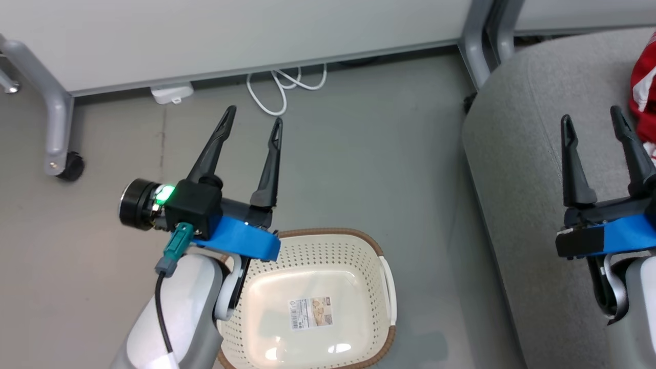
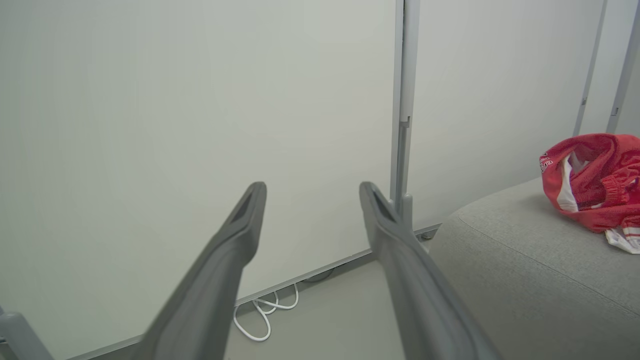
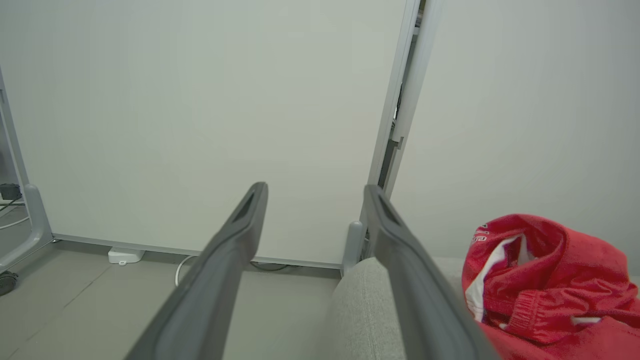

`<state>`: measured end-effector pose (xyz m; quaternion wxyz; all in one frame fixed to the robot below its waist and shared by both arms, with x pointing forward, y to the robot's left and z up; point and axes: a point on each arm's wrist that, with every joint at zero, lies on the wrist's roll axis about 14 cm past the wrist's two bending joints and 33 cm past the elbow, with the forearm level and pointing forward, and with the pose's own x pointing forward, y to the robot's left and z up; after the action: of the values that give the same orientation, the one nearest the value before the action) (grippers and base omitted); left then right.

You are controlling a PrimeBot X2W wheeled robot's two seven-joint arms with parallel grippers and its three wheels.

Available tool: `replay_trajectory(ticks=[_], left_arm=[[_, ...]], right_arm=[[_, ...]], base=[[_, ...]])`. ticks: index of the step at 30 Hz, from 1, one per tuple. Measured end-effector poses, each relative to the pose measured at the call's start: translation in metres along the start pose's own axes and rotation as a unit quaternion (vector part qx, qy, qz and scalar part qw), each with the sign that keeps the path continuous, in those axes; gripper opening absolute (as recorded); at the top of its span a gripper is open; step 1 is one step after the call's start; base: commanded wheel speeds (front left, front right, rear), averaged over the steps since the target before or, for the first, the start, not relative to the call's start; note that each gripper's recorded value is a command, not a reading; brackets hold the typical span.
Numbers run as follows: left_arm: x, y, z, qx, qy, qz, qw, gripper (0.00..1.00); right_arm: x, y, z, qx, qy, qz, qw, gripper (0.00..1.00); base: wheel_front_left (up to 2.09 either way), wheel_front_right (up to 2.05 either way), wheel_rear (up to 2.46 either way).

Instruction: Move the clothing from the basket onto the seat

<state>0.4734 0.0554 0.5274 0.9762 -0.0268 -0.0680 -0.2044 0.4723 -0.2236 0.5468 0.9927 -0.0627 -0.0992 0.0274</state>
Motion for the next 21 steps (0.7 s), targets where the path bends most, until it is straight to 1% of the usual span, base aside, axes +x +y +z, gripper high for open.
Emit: replay_trajectory(ticks=[4, 11, 21], left_arm=[[-0.020, 0.021, 0.009, 0.007, -0.006, 0.042, 0.999, 1.00], [-0.056, 0.050, 0.016, 0.012, -0.006, 0.102, 0.995, 1.00], [-0.101, 0.069, 0.017, 0.012, 0.001, 0.154, 0.988, 1.00]], right_arm=[[-0.001, 0.019, 0.005, 0.018, -0.006, 0.019, 1.000, 1.00], [-0.008, 0.042, 0.006, 0.041, -0.002, 0.039, 0.998, 1.00], [-0.031, 0.057, 0.001, 0.068, 0.015, 0.043, 0.997, 1.00]], base=[[0.00, 0.00, 0.00], [0.00, 0.00, 0.00], [0.00, 0.00, 0.00]])
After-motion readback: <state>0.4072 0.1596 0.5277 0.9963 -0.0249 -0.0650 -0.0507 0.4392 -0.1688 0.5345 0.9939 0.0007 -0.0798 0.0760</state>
